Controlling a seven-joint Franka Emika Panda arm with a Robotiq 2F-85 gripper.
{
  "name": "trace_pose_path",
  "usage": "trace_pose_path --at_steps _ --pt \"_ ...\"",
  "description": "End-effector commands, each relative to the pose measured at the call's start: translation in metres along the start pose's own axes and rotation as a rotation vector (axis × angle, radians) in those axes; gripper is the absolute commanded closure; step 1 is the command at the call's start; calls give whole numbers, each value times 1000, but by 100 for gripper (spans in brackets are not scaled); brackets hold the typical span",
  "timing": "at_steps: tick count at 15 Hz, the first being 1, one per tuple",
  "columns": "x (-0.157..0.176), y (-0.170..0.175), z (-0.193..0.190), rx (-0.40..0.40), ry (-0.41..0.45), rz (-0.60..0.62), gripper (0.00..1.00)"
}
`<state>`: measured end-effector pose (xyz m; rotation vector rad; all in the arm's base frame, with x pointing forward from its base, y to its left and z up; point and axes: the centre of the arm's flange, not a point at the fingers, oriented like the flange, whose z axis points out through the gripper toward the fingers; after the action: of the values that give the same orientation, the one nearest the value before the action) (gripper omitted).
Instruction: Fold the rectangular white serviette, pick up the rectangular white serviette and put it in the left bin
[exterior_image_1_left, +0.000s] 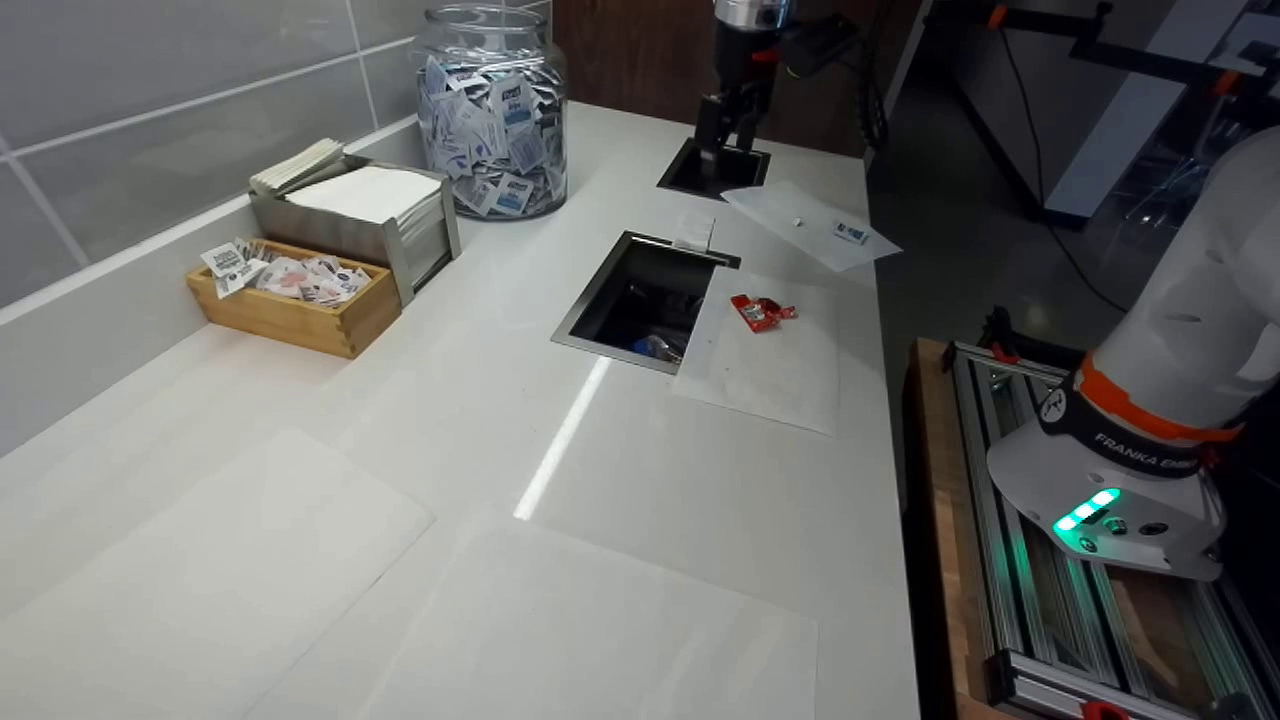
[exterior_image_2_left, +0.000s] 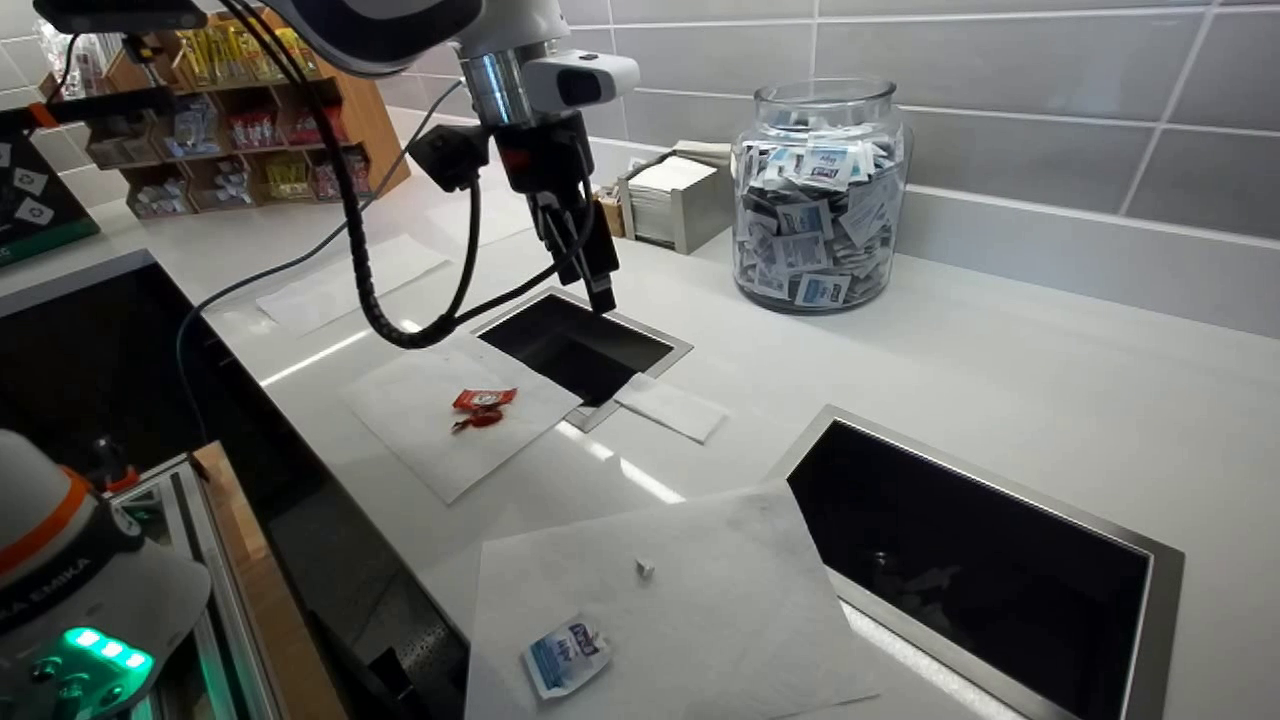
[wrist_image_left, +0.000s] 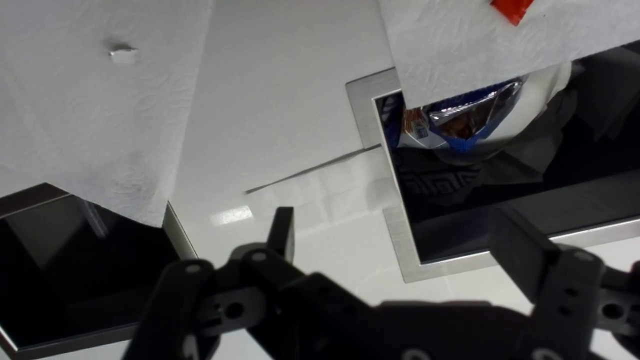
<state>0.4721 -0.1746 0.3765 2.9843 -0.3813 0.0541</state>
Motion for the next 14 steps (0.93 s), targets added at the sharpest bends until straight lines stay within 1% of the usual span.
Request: trace_pose_path --at_steps 1,2,4,6,8,11,14 --pt "3 6 22 27 4 -135 0" --pt "3 7 27 47 17 -196 0" --pt "5 11 35 41 34 -277 0" --pt "8 13 42 29 46 -332 0" --pt "12 10 54 68 54 -383 0" --pt "15 13 70 148 59 -398 0" --pt "15 20 85 181 47 -392 0"
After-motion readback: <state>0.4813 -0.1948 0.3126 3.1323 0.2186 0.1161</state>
